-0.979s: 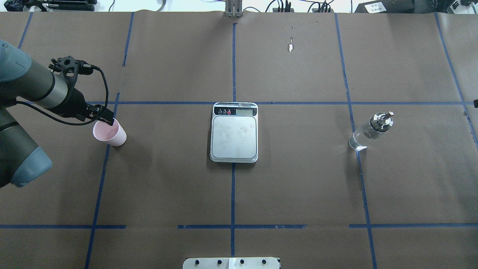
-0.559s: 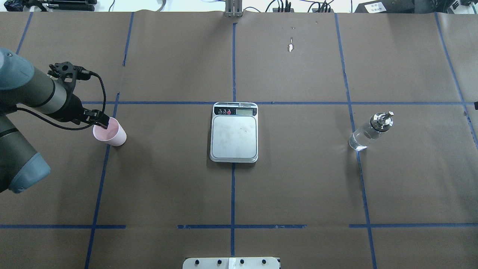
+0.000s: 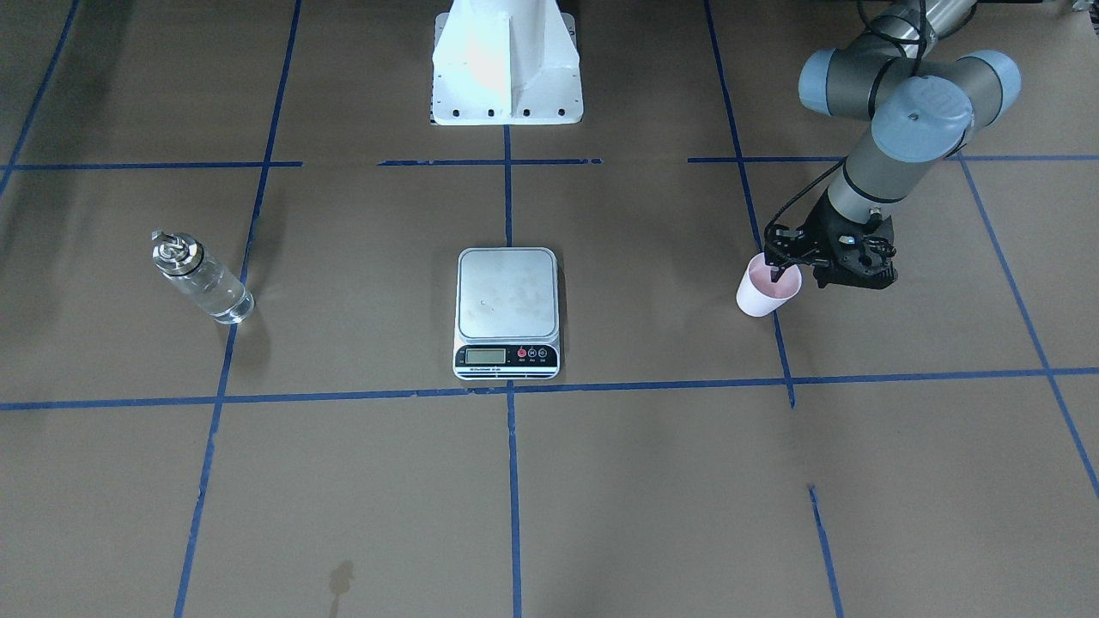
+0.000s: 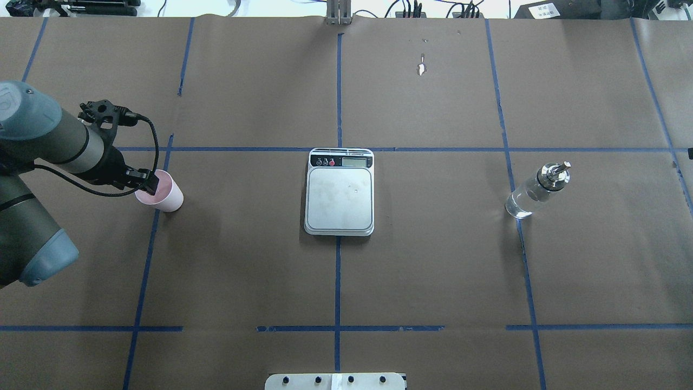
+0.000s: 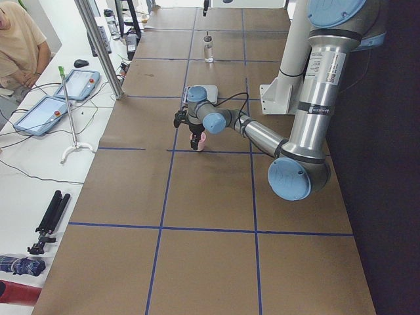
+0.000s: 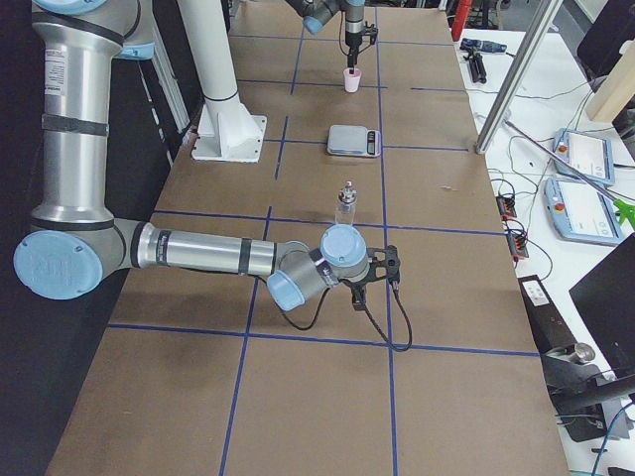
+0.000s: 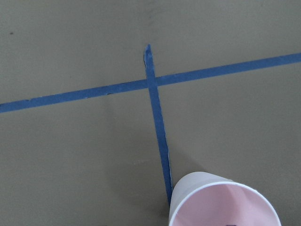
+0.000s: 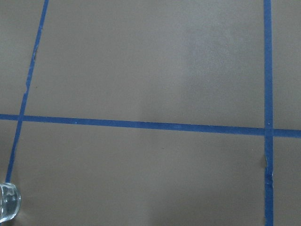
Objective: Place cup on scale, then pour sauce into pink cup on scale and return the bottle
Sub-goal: 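Reach the left gripper down to the pink cup and grasp it, then carry the pink cup with the left gripper onto the scale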
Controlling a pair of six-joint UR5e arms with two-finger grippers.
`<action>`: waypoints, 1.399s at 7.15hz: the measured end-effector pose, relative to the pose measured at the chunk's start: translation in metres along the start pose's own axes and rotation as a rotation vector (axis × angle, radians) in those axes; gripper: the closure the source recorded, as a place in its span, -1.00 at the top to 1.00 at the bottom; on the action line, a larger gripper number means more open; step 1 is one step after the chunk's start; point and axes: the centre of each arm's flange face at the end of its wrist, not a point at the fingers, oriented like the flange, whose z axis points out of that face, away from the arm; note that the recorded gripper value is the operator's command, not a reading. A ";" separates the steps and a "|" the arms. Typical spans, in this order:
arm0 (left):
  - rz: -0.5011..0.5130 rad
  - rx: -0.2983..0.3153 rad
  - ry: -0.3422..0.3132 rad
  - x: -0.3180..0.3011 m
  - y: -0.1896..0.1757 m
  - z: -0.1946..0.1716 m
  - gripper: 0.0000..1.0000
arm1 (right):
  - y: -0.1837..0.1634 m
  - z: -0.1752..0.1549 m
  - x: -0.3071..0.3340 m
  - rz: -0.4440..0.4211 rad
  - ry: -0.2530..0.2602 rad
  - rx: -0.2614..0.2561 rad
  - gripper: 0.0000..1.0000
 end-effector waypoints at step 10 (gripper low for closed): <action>-0.222 -0.007 0.159 0.247 -0.020 -0.122 -1.00 | -0.010 -0.001 -0.009 -0.014 -0.011 0.012 1.00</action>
